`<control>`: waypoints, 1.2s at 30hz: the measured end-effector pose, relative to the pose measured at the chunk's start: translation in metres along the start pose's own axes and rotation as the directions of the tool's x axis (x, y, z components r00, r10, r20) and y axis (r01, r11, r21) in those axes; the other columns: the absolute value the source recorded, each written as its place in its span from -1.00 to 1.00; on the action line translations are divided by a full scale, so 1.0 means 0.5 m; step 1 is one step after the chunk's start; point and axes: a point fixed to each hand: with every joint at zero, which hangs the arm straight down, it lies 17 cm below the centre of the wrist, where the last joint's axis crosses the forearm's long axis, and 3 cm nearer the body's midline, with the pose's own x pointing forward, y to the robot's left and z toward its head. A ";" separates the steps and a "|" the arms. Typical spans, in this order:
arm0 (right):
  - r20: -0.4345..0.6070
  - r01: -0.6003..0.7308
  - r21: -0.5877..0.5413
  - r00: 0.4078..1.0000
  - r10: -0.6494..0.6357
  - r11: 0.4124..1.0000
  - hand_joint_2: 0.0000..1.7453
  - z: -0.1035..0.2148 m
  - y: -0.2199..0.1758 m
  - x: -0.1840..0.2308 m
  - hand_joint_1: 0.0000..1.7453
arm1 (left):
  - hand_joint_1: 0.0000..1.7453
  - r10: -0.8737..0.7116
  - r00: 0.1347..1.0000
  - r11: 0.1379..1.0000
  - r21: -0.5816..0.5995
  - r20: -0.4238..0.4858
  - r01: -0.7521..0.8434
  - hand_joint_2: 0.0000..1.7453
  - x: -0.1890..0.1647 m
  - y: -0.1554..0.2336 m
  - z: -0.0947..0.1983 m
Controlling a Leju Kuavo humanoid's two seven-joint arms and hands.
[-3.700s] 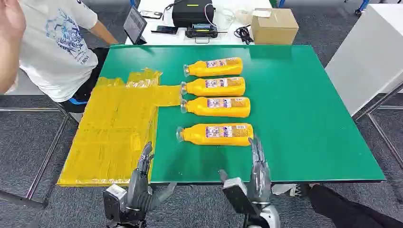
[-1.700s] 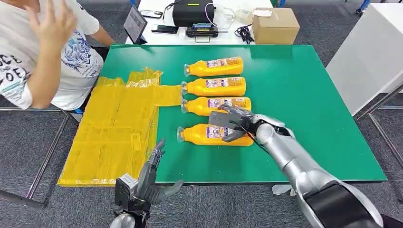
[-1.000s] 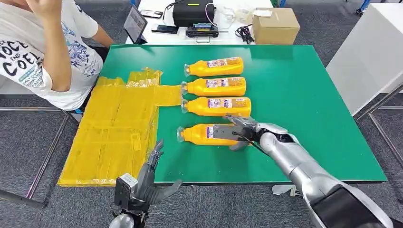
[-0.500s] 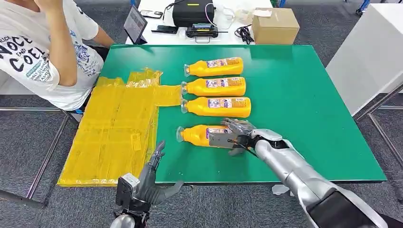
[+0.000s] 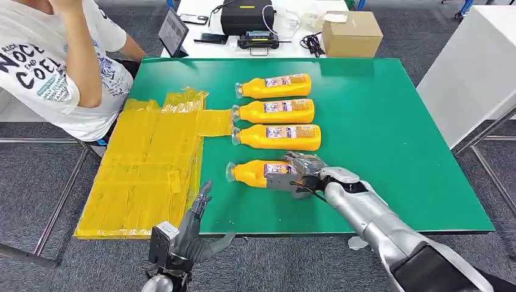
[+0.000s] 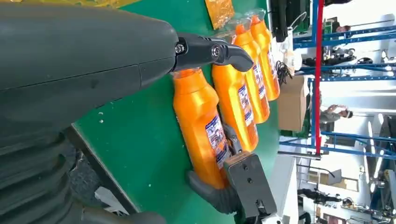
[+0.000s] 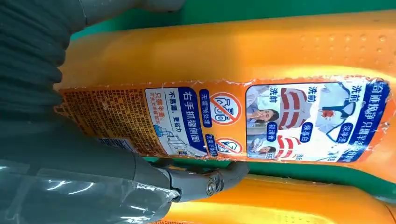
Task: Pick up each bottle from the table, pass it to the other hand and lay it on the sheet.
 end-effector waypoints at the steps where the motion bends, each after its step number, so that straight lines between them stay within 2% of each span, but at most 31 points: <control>1: 0.000 0.000 0.000 1.000 0.000 1.000 1.00 0.000 0.000 0.000 -0.84 | -1.00 0.000 1.000 1.000 0.000 0.000 0.000 1.00 0.000 0.000 0.000; 2: 0.000 0.000 0.000 1.000 0.000 1.000 1.00 0.000 0.000 0.000 -0.84 | -1.00 0.000 1.000 1.000 0.000 0.000 0.000 1.00 0.000 0.000 0.000; 3: 0.000 0.000 0.000 1.000 0.000 1.000 1.00 0.000 0.000 0.000 0.58 | -1.00 0.000 1.000 1.000 0.000 0.000 0.000 1.00 0.000 0.000 0.000; 4: 0.000 0.000 0.000 1.000 0.000 1.000 1.00 0.000 0.000 0.000 1.00 | -1.00 0.000 1.000 1.000 0.000 -0.001 0.000 1.00 -0.001 0.000 0.000; 11: -0.010 -0.019 -0.019 1.000 0.019 1.000 1.00 -0.003 0.004 -0.002 1.00 | -1.00 0.015 1.000 1.000 -0.002 -0.012 -0.015 1.00 -0.005 -0.001 0.001; 14: -0.003 -0.011 -0.062 1.000 0.011 0.998 1.00 -0.004 0.003 -0.001 1.00 | -1.00 0.016 1.000 1.000 -0.005 -0.017 -0.016 1.00 -0.009 -0.002 0.001; 16: 0.053 0.031 -0.113 0.998 -0.025 0.993 1.00 -0.003 0.003 0.018 1.00 | -1.00 0.016 1.000 1.000 -0.007 -0.018 -0.017 1.00 -0.011 -0.004 0.002; 19: 0.197 0.178 -0.182 0.970 -0.141 0.967 1.00 0.014 0.009 0.085 1.00 | -1.00 0.017 1.000 1.000 -0.006 -0.010 -0.017 1.00 -0.009 -0.003 0.003; 25: 0.332 0.291 -0.242 0.921 -0.203 0.926 1.00 0.056 0.007 0.160 1.00 | -1.00 0.014 1.000 1.000 0.008 -0.007 -0.014 1.00 -0.011 0.003 0.008; 32: 0.278 0.239 -0.266 0.947 -0.164 0.934 1.00 0.062 -0.006 0.138 1.00 | -1.00 0.015 1.000 1.000 0.005 -0.002 -0.015 1.00 -0.010 0.003 0.008; 34: 0.305 0.265 -0.316 0.938 -0.167 0.911 1.00 0.068 -0.022 0.141 1.00 | -1.00 0.016 1.000 1.000 0.003 0.000 -0.016 1.00 -0.010 0.002 0.009; 36: 0.385 0.336 -0.429 0.908 -0.167 0.839 1.00 0.093 -0.065 0.169 1.00 | -1.00 0.017 1.000 1.000 0.006 -0.004 -0.017 1.00 -0.012 0.003 0.013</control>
